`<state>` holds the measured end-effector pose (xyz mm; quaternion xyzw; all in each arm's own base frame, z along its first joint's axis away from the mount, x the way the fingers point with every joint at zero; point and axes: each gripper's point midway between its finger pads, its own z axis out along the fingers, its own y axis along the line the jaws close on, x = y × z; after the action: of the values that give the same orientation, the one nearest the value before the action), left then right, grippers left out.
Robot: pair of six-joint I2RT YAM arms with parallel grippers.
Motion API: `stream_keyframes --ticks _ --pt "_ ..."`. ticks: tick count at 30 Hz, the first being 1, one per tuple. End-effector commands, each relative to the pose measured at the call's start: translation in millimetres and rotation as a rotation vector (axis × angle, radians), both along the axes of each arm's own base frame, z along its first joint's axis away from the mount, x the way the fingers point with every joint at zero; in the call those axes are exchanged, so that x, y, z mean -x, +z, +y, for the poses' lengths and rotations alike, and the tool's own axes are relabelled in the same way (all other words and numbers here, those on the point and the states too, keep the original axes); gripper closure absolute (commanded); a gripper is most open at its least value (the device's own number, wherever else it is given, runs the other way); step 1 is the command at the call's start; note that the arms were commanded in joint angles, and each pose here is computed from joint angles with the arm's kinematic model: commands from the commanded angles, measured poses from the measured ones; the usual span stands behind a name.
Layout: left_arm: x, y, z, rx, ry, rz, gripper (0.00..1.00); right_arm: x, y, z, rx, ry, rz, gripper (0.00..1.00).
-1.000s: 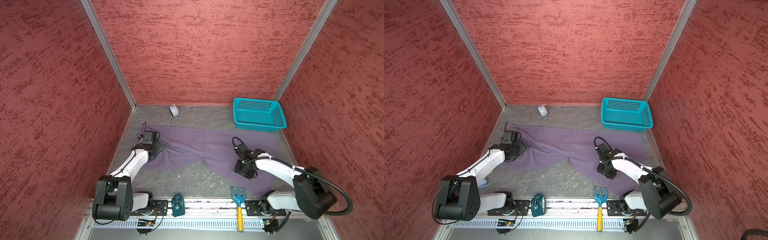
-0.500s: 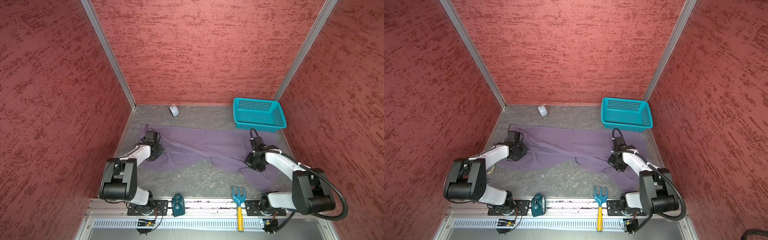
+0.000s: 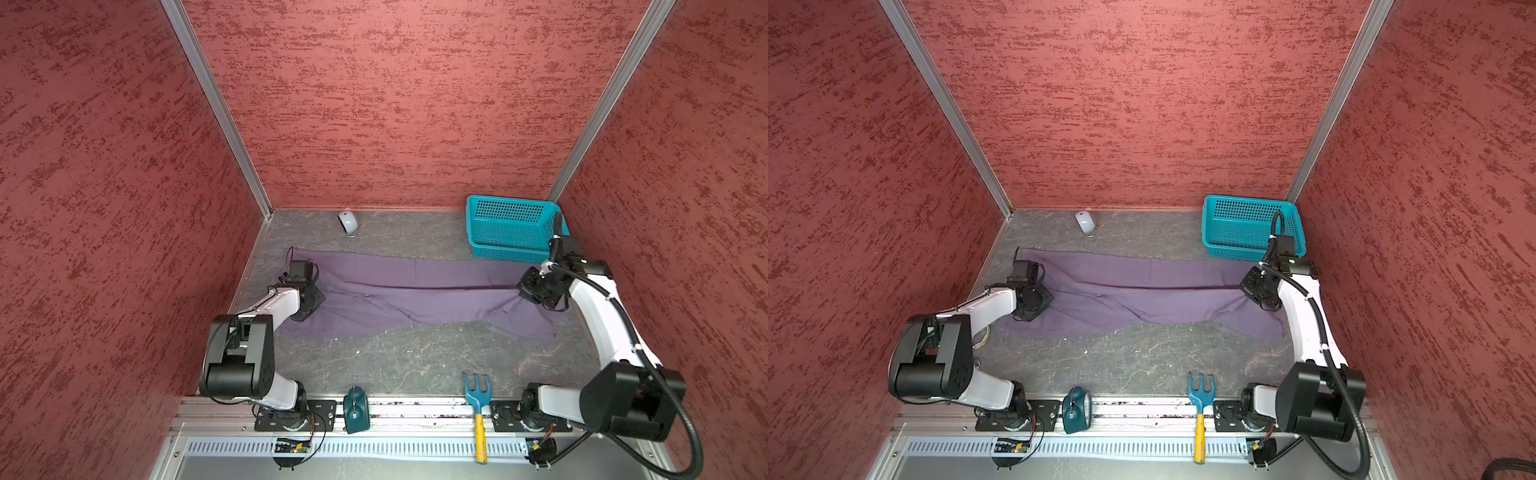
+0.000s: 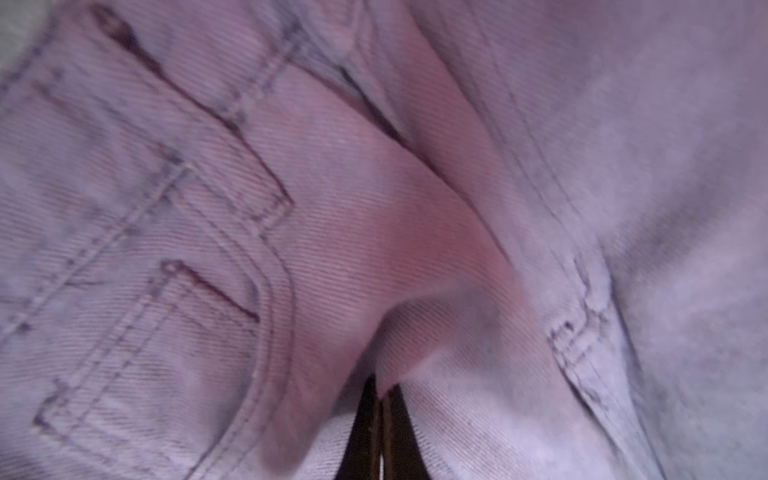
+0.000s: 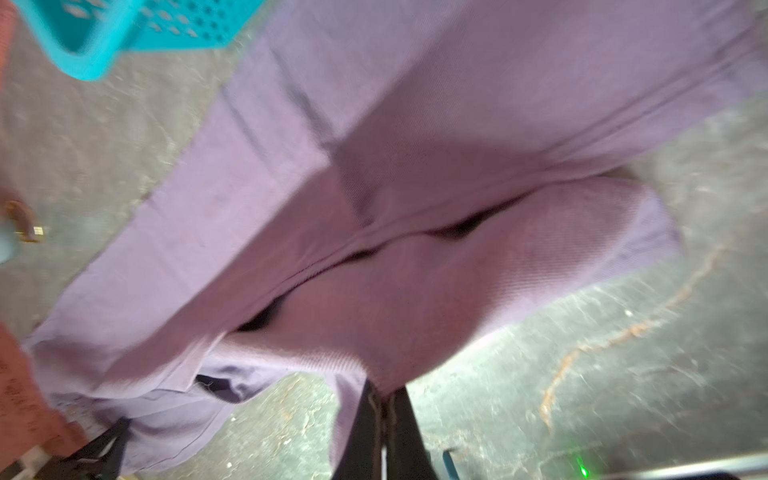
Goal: Fold and stack the trousers
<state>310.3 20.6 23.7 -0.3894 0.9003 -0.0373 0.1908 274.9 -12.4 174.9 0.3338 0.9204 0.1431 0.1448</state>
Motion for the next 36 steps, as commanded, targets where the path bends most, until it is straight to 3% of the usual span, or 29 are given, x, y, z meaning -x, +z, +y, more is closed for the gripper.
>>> stream_keyframes --ticks 1,10,16,18,21,25,29,31,34,36 --pt "3 -1 22 -0.034 0.056 0.000 1.00 32 22 5 -0.057 0.011 0.045 1.00" --pt "13 2 38 -0.054 0.122 0.000 1.00 62 61 24 -0.141 0.074 0.061 1.00" --pt "12 6 42 -0.057 0.134 -0.006 1.00 33 12 2 -0.065 0.031 0.084 0.98" --pt "12 8 43 -0.061 0.137 -0.012 1.00 11 -9 -9 -0.041 -0.003 0.071 0.85" --pt "13 15 44 -0.072 0.137 -0.020 0.94 -26 -28 -33 0.042 -0.050 0.033 0.55" --pt "7 24 38 -0.063 0.106 -0.055 0.73 -41 -27 -44 0.090 -0.051 0.013 0.47" --pt "0 27 24 -0.061 0.054 -0.071 0.70 -3 -13 -39 0.214 -0.003 0.039 0.57" --pt "-6 30 14 -0.056 0.033 -0.074 0.70 21 -18 -17 0.210 0.045 0.054 0.59" --pt "-23 42 -6 -0.054 -0.018 -0.104 0.68 59 -41 20 0.165 0.100 0.110 0.53" --pt "-32 47 -22 -0.058 -0.058 -0.124 0.55 79 -57 42 0.110 0.114 0.144 0.44"
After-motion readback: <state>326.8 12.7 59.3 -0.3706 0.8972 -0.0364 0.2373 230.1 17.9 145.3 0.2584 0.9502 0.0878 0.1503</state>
